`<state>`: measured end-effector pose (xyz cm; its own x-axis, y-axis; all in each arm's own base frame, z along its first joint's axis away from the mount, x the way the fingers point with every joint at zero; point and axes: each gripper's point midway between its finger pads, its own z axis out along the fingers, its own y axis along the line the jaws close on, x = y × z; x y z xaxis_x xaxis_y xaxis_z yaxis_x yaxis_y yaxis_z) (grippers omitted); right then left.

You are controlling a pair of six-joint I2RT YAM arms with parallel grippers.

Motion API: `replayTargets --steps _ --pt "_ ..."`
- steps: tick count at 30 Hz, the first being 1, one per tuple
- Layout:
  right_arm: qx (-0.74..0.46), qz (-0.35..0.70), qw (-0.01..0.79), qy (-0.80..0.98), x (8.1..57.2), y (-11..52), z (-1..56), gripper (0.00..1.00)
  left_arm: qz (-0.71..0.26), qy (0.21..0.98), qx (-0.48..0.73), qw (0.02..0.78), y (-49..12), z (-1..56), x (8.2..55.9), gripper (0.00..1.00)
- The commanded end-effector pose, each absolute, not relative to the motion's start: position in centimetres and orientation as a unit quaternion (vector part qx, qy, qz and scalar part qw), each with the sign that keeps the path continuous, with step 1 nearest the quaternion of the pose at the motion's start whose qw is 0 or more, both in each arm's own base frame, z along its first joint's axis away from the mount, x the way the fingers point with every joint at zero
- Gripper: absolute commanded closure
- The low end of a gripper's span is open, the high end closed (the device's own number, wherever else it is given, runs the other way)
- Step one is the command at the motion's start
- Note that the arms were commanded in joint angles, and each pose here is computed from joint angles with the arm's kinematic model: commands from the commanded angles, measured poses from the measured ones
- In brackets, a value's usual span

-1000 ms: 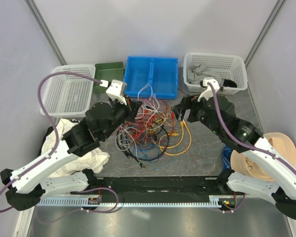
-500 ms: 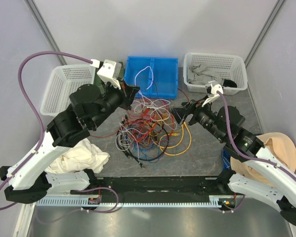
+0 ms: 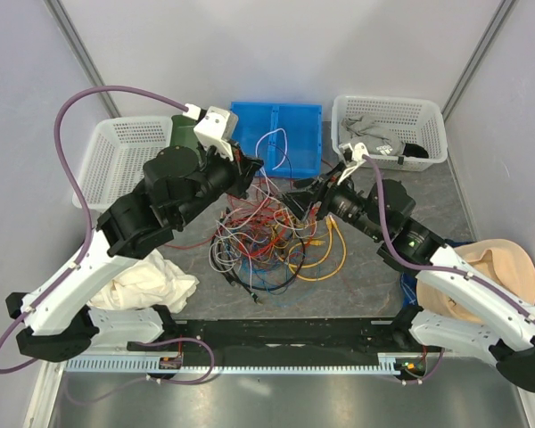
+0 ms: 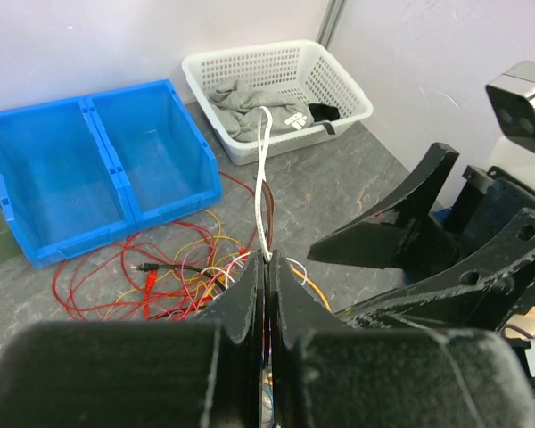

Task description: Untangle the cables

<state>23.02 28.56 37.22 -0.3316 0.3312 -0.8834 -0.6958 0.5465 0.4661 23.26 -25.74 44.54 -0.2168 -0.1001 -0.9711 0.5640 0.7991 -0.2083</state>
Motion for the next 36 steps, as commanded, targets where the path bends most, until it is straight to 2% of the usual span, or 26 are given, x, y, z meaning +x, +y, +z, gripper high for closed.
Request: replayTargets --steps 1,7,9,12,13,15,16,17,18,19,20,21,22,29,32,36 --pt "-0.157 0.486 0.569 0.644 22.6 30.1 39.0 0.23 -0.284 0.716 0.173 0.614 -26.1 45.9 23.0 0.98" --pt "-0.159 0.495 0.570 0.636 23.4 31.4 39.1 0.24 -0.287 0.720 0.177 0.606 -26.5 45.2 22.9 0.98" --pt "-0.158 0.495 0.567 0.640 23.8 31.9 38.7 0.27 -0.285 0.723 0.176 0.605 -26.5 44.9 23.0 0.98" --pt "-0.159 0.499 0.565 0.637 23.9 32.3 38.6 0.42 -0.286 0.725 0.177 0.601 -26.5 44.6 22.9 0.98" --pt "-0.156 0.501 0.567 0.635 24.0 32.3 38.7 0.53 -0.285 0.726 0.177 0.600 -26.5 44.3 23.0 0.98" --pt "-0.154 0.500 0.568 0.635 24.1 32.2 38.8 0.67 -0.282 0.730 0.177 0.597 -26.5 43.8 23.0 0.98" --pt "-0.149 0.495 0.570 0.639 24.2 32.0 38.6 0.77 -0.280 0.731 0.176 0.597 -26.4 43.7 23.0 0.98" --pt "-0.147 0.495 0.575 0.634 24.0 31.7 39.1 0.81 -0.277 0.732 0.174 0.598 -26.2 43.6 23.0 0.98" --pt "-0.145 0.492 0.579 0.634 24.0 31.3 39.3 0.86 -0.268 0.736 0.169 0.598 -26.0 43.1 23.2 0.91" --pt "-0.142 0.485 0.579 0.640 23.9 30.9 39.2 0.94 -0.261 0.738 0.165 0.600 -25.6 42.9 23.4 0.78" --pt "-0.126 0.470 0.594 0.640 24.2 29.8 39.9 0.98 -0.257 0.738 0.160 0.604 -25.0 42.9 23.2 0.66" --pt "-0.117 0.457 0.599 0.647 24.4 29.2 40.0 1.00 -0.237 0.746 0.150 0.604 -24.2 41.9 23.6 0.38" --pt "-0.108 0.439 0.597 0.663 24.5 28.3 40.3 1.00 -0.228 0.749 0.144 0.605 -23.7 41.4 23.6 0.01" --pt "-0.069 0.365 0.615 0.696 24.1 23.6 42.6 1.00 -0.115 0.807 0.072 0.575 -18.2 33.3 23.8 0.00" --pt "-0.063 0.365 0.617 0.694 23.8 23.1 43.6 1.00 -0.141 0.804 0.033 0.577 -17.2 32.4 23.0 0.00" --pt "-0.054 0.378 0.615 0.690 23.8 23.3 45.0 1.00 -0.254 0.747 0.053 0.612 -19.3 34.3 21.8 0.03"
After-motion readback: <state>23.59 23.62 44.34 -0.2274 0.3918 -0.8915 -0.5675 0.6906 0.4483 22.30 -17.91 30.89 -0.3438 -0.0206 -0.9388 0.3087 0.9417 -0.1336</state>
